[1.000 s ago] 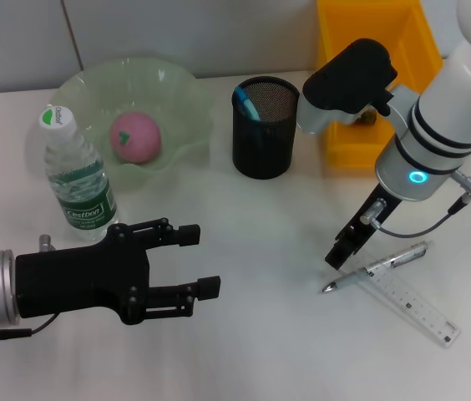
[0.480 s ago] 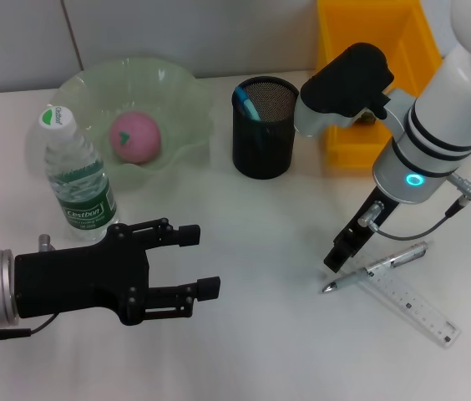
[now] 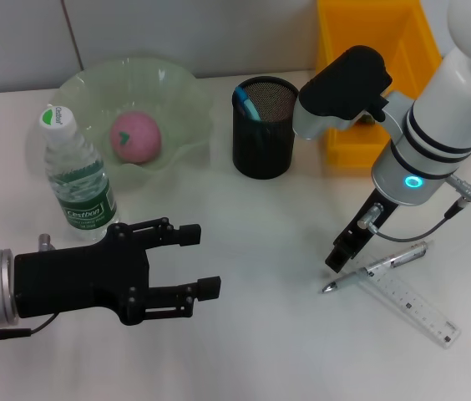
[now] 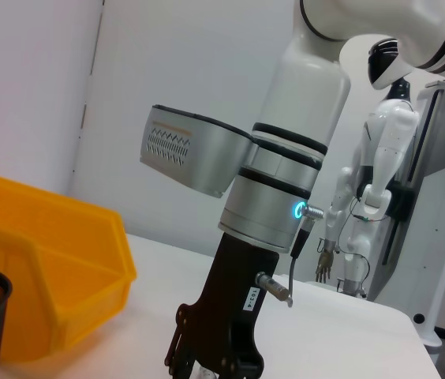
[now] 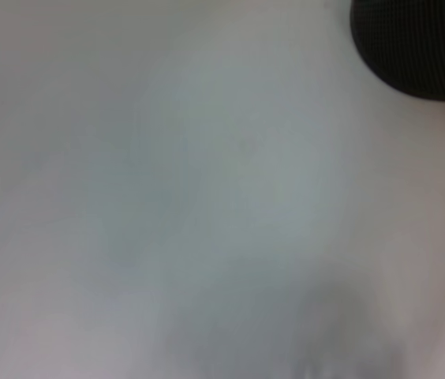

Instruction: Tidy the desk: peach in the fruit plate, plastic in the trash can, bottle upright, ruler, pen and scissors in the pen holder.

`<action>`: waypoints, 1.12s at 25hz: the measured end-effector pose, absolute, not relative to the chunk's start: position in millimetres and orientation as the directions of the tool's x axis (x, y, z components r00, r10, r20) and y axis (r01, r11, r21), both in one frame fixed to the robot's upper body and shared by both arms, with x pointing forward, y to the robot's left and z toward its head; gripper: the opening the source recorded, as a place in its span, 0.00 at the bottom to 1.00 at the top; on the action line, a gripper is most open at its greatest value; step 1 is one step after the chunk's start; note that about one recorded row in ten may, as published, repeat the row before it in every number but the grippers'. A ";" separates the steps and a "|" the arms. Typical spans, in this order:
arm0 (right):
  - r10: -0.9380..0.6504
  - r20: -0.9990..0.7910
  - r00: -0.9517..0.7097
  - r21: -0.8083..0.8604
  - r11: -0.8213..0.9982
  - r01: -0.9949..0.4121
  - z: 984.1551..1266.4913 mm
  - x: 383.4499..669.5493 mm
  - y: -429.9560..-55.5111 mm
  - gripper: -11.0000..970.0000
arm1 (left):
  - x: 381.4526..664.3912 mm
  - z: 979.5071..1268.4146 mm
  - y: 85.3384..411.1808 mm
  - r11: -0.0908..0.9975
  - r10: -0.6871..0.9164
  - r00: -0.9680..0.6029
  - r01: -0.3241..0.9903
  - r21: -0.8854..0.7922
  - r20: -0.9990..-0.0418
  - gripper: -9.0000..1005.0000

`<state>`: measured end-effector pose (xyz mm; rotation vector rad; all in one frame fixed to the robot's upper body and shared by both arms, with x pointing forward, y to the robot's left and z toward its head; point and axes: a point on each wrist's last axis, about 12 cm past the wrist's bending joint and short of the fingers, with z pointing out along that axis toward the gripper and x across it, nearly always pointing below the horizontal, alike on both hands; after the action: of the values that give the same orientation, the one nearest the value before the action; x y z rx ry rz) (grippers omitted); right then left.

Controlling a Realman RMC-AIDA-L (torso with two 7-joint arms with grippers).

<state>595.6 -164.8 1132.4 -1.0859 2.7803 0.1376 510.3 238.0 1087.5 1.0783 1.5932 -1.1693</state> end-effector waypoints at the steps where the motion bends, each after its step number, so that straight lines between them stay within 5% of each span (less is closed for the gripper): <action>1: -0.665 -0.177 -0.725 0.029 0.733 -0.679 1132.1 595.5 -164.9 0.69 | 510.3 1087.6 238.0 0.187 0.148 -0.255 0.956 -0.227 -0.956 0.78; 9: -0.664 -0.177 -0.726 0.028 0.734 -0.679 1131.4 595.3 -165.3 0.48 | 509.8 1089.0 240.0 0.187 0.136 -0.254 0.956 -0.227 -0.957 0.78; 28: -0.660 -0.180 -0.729 0.027 0.738 -0.675 1133.0 595.8 -164.0 0.41 | 507.7 1088.8 243.0 0.186 0.133 -0.255 0.956 -0.229 -0.958 0.78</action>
<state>595.8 -164.0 1133.0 -1.0751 2.7783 0.1351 507.7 243.0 1088.8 1.0661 1.5819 -1.1778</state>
